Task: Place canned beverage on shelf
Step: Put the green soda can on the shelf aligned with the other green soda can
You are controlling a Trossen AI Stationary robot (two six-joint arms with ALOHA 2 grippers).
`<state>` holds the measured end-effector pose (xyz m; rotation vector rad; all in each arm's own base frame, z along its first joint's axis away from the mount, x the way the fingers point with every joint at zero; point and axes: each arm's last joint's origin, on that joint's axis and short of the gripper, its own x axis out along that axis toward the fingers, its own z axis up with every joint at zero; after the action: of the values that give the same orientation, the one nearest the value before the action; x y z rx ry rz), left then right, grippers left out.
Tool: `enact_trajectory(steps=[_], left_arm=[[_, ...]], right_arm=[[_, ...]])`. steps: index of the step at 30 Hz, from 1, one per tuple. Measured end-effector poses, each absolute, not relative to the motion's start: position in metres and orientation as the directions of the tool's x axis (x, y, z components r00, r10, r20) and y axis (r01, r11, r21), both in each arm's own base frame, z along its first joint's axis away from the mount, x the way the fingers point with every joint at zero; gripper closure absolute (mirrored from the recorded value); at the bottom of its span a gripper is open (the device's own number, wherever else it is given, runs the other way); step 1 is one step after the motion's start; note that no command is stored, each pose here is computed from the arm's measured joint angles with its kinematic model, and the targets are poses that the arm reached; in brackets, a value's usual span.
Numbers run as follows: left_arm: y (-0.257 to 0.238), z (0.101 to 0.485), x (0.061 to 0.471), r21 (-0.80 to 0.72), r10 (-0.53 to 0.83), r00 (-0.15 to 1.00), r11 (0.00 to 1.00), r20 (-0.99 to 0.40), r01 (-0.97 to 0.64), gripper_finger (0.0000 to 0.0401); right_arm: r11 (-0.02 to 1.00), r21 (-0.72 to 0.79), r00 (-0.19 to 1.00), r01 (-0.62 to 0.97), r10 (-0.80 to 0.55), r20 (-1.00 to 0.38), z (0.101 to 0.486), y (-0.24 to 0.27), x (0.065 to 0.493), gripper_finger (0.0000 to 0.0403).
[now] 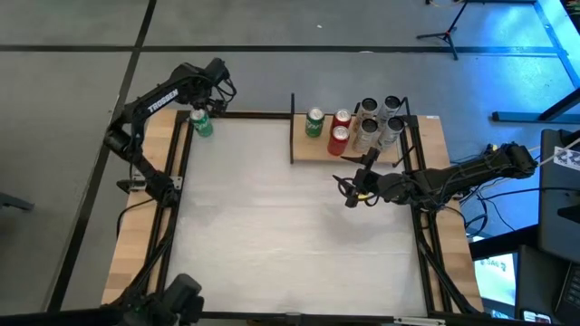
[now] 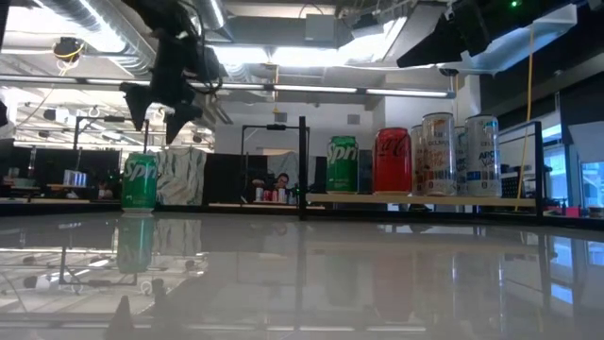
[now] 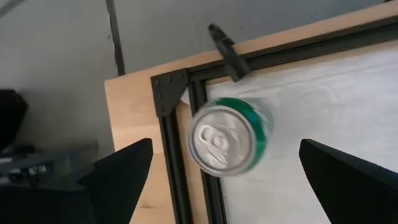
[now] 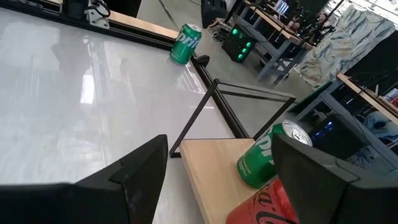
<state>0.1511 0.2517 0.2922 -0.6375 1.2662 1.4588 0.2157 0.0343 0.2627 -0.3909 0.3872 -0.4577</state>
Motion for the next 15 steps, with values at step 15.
enact_trajectory(steps=[15], left_arm=[[0.272,0.271,0.143,0.333,0.262,-0.300,0.093,-0.917,-0.938,0.0006]], right_arm=[[0.826,-0.447,0.826,0.344,-0.492,-0.274,0.262,0.034,0.216,0.0118]])
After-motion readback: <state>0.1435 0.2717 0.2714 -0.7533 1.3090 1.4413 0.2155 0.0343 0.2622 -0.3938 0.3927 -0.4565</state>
